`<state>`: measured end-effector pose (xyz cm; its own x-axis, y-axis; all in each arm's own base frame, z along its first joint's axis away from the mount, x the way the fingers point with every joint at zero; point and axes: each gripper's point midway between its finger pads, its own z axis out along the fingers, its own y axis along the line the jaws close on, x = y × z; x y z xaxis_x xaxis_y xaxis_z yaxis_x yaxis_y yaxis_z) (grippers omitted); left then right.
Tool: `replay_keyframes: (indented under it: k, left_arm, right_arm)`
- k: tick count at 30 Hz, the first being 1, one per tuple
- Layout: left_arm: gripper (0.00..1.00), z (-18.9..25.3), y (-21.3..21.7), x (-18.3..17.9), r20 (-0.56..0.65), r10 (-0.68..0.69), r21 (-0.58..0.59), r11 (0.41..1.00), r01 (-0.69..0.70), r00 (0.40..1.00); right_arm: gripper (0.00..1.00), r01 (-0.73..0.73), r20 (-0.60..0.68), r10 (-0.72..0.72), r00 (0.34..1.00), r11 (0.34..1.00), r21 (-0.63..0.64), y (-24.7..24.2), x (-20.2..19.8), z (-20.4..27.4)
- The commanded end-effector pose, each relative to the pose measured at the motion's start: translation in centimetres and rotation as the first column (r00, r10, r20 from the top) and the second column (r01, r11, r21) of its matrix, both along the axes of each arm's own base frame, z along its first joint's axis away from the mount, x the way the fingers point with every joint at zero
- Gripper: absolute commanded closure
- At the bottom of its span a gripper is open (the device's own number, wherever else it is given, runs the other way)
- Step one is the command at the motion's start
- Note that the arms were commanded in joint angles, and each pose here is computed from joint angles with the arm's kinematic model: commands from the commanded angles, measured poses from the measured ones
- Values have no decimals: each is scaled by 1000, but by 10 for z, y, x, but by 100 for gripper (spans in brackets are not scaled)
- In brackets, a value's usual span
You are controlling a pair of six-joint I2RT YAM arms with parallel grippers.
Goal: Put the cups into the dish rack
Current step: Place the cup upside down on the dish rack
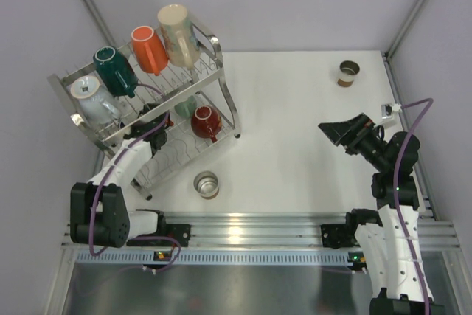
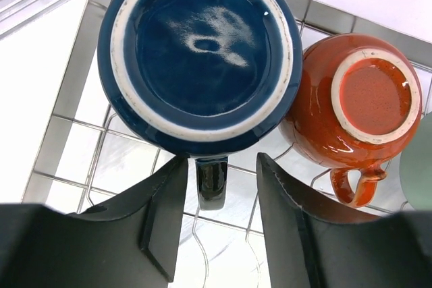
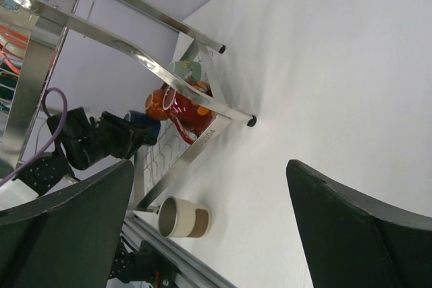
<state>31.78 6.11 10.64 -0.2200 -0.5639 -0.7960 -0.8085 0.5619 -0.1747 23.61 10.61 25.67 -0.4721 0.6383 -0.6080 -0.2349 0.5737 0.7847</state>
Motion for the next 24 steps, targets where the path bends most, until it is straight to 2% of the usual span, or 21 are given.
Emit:
replay_keyframes:
  k: [1, 6, 14, 20, 24]
  left_arm:
    - [49, 32, 3, 17, 95, -5, 17, 1000, 4, 996]
    - [49, 32, -6, 19, 84, -65, -5, 998, 66, 994]
    - [57, 27, -25, 22, 109, -148, -77, 985, 157, 983]
    - [57, 20, -31, 16, 109, -161, -115, 978, 174, 981]
    - [57, 8, -29, 8, 63, -148, -117, 981, 154, 987]
  right_arm:
    - [4, 0, 89, 2, 996, 1000, -26, 0, -1, 26]
    - [4, 5, 88, -2, 996, 1000, -30, -1, 0, 25]
    - [4, 24, 91, -19, 996, 999, -44, -4, 1, 27]
    - [4, 27, 91, -22, 996, 999, -45, -4, 1, 28]
    - [4, 27, 93, -22, 995, 999, -45, -4, 1, 29]
